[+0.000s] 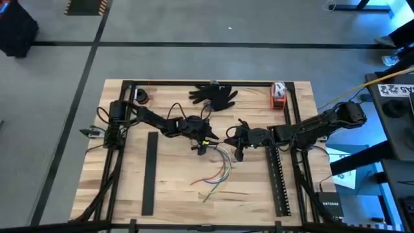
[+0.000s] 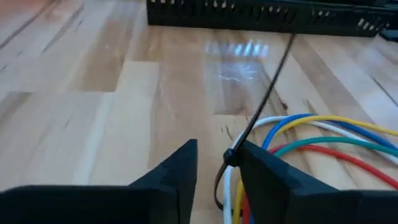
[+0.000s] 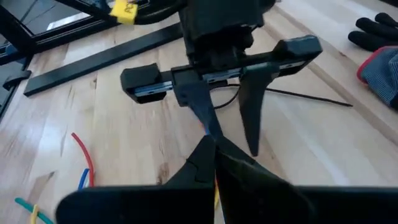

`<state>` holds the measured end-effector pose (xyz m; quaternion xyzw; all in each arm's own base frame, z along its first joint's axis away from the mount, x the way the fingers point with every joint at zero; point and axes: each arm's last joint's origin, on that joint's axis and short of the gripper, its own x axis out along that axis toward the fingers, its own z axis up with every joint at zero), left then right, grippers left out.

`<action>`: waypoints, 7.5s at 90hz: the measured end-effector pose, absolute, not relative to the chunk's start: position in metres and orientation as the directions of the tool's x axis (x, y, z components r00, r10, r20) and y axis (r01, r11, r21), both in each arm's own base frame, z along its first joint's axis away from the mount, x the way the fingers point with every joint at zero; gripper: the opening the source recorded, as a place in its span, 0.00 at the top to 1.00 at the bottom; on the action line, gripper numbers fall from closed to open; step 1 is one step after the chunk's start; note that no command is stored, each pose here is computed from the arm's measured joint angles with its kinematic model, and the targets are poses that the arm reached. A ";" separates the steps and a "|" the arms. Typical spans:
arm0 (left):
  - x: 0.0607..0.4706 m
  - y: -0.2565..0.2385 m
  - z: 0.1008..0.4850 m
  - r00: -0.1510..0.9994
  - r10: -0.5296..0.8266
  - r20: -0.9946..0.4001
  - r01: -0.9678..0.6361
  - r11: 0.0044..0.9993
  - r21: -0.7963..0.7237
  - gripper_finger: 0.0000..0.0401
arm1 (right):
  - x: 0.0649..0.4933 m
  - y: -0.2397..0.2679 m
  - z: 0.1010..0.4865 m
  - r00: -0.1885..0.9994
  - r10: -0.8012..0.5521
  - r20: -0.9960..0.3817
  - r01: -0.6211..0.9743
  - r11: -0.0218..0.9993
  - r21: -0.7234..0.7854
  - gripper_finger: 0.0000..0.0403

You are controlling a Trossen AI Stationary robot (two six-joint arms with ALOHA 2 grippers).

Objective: Ziptie cables
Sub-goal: Wrap the cable wires with the left black ziptie, then wrap the cable wires with the black ziptie

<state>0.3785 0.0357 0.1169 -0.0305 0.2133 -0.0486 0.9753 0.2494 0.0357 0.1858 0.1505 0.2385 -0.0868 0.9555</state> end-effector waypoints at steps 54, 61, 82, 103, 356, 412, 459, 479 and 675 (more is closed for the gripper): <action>0.372 0.021 0.106 0.832 -0.147 -0.534 0.132 0.989 -0.066 0.98 | 0.251 0.033 0.254 0.883 -0.199 -0.426 0.271 0.956 0.116 1.00; 0.370 0.018 0.105 0.831 -0.152 -0.535 0.139 0.988 -0.066 0.99 | 0.248 0.032 0.273 0.867 -0.223 -0.446 0.283 0.957 0.071 1.00; 0.370 0.014 0.105 0.833 -0.156 -0.531 0.157 0.987 -0.043 0.99 | 0.242 0.030 0.312 0.837 -0.269 -0.477 0.297 0.955 -0.016 1.00; 0.368 0.014 0.102 0.813 -0.157 -0.561 0.136 0.988 -0.080 0.99 | 0.241 0.029 0.319 0.828 -0.298 -0.475 0.319 0.947 -0.039 1.00; 0.319 0.139 0.217 0.896 -0.123 -0.426 0.097 0.992 -0.082 1.00 | 0.260 -0.017 0.232 0.641 -0.352 -0.682 0.701 0.630 0.334 0.55; 0.316 0.144 0.218 0.898 -0.157 -0.412 0.124 0.987 -0.105 1.00 | 0.266 -0.037 0.240 0.730 -0.284 -0.622 0.589 0.723 0.361 0.55; 0.315 0.146 0.218 0.896 -0.172 -0.409 0.142 0.985 -0.102 1.00 | 0.267 -0.040 0.249 0.781 -0.282 -0.557 0.556 0.720 0.416 0.55; 0.306 0.162 0.218 0.903 -0.175 -0.393 0.116 0.979 -0.170 1.00 | 0.264 -0.044 0.278 0.875 -0.317 -0.366 0.473 0.722 0.506 0.55; 0.299 0.167 0.219 0.895 -0.185 -0.406 0.139 0.980 -0.141 1.00 | 0.288 -0.017 0.293 0.947 -0.190 -0.261 0.253 0.939 0.234 0.55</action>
